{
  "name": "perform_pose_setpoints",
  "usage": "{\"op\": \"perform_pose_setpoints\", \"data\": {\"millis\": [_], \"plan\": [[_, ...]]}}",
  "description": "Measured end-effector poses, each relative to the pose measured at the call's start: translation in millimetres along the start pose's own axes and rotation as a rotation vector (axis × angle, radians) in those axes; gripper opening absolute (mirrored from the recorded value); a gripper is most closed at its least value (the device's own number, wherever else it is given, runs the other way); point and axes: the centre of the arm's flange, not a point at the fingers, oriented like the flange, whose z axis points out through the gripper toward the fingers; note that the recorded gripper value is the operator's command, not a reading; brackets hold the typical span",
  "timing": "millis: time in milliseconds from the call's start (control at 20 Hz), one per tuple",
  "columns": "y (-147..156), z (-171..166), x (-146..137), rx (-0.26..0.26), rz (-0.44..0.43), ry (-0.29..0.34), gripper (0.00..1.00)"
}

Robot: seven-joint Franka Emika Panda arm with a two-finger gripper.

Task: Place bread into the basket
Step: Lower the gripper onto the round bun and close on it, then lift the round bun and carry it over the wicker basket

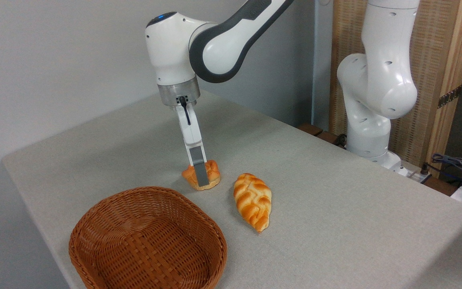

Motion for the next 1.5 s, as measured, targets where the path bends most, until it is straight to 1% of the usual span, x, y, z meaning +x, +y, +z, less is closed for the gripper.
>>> {"op": "perform_pose_setpoints", "data": {"millis": [150, 250, 400, 600, 750, 850, 900, 950, 1000, 1100, 1150, 1200, 1250, 1300, 1400, 1450, 1500], "plan": [[-1, -2, 0, 0.002, -0.001, 0.003, 0.18], [-5, -7, -1, 0.003, -0.016, 0.018, 0.18], [-13, -17, -4, 0.0, -0.044, 0.044, 0.14], [-14, -27, -6, -0.016, -0.051, 0.033, 0.13], [-22, -54, -14, -0.044, -0.07, 0.004, 0.13], [-36, -84, -28, -0.06, -0.096, -0.007, 0.14], [-44, -100, -36, -0.056, -0.114, 0.0, 0.14], [-56, -116, -47, -0.044, -0.144, 0.018, 0.16], [-71, -133, -61, -0.024, -0.178, 0.043, 0.22], [-100, -158, -93, 0.009, -0.239, 0.092, 0.24], [-112, -164, -106, 0.024, -0.258, 0.122, 0.24], [-124, -168, -113, 0.054, -0.272, 0.158, 0.24], [-134, -169, -115, 0.089, -0.279, 0.19, 0.24], [-142, -165, -110, 0.12, -0.283, 0.213, 0.24], [-155, -147, -94, 0.151, -0.277, 0.22, 0.29], [-161, -134, -85, 0.162, -0.273, 0.217, 0.29], [-168, -118, -74, 0.172, -0.267, 0.213, 0.33]]}}
